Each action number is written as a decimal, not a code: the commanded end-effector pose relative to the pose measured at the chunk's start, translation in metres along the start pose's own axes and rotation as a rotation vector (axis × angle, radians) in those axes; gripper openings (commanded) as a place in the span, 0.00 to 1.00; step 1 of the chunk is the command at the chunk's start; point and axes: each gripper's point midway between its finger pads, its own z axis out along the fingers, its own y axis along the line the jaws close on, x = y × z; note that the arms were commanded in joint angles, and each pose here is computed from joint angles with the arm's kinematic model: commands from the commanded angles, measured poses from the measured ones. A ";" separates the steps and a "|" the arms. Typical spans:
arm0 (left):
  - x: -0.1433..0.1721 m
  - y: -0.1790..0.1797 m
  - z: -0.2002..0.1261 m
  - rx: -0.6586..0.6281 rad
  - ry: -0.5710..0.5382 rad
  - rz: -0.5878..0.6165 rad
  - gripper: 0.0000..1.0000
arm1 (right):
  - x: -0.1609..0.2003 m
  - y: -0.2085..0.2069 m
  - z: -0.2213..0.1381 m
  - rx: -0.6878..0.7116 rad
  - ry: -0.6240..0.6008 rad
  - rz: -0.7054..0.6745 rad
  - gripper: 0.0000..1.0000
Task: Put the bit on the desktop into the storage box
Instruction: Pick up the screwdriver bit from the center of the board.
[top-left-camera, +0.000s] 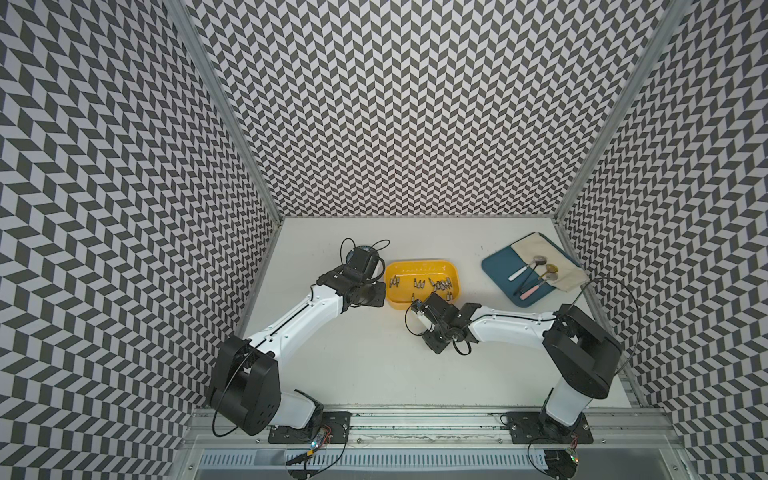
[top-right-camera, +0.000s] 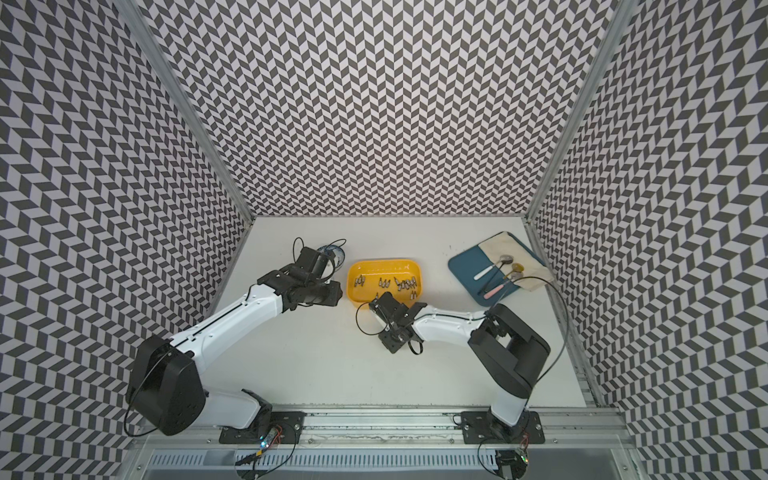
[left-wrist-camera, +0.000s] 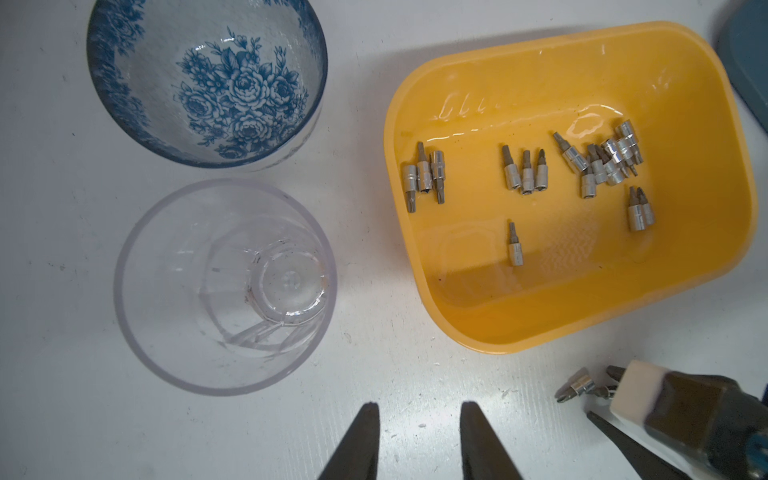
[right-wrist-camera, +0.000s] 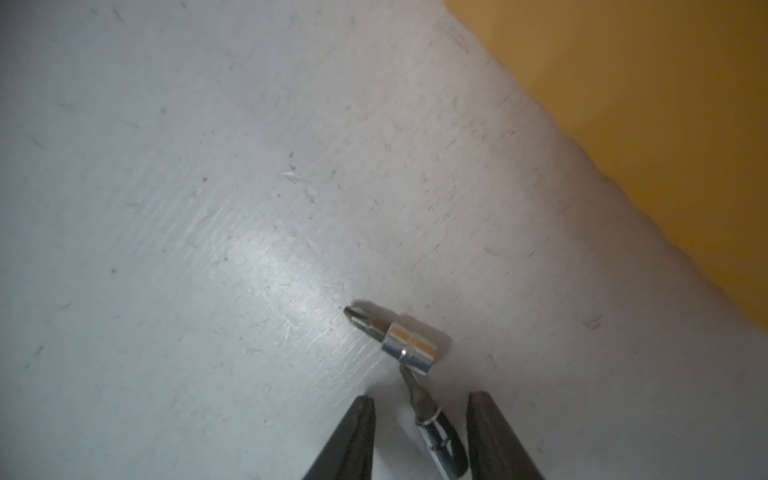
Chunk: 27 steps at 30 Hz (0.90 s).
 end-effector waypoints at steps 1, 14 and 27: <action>0.003 0.000 -0.008 0.016 -0.011 -0.018 0.37 | 0.026 -0.004 0.009 0.036 0.093 0.007 0.38; 0.026 -0.005 -0.014 0.071 -0.005 -0.048 0.36 | 0.034 -0.005 0.010 0.052 0.124 0.003 0.18; 0.062 -0.034 -0.007 0.123 0.012 -0.020 0.36 | 0.023 0.004 -0.003 0.006 0.093 0.050 0.00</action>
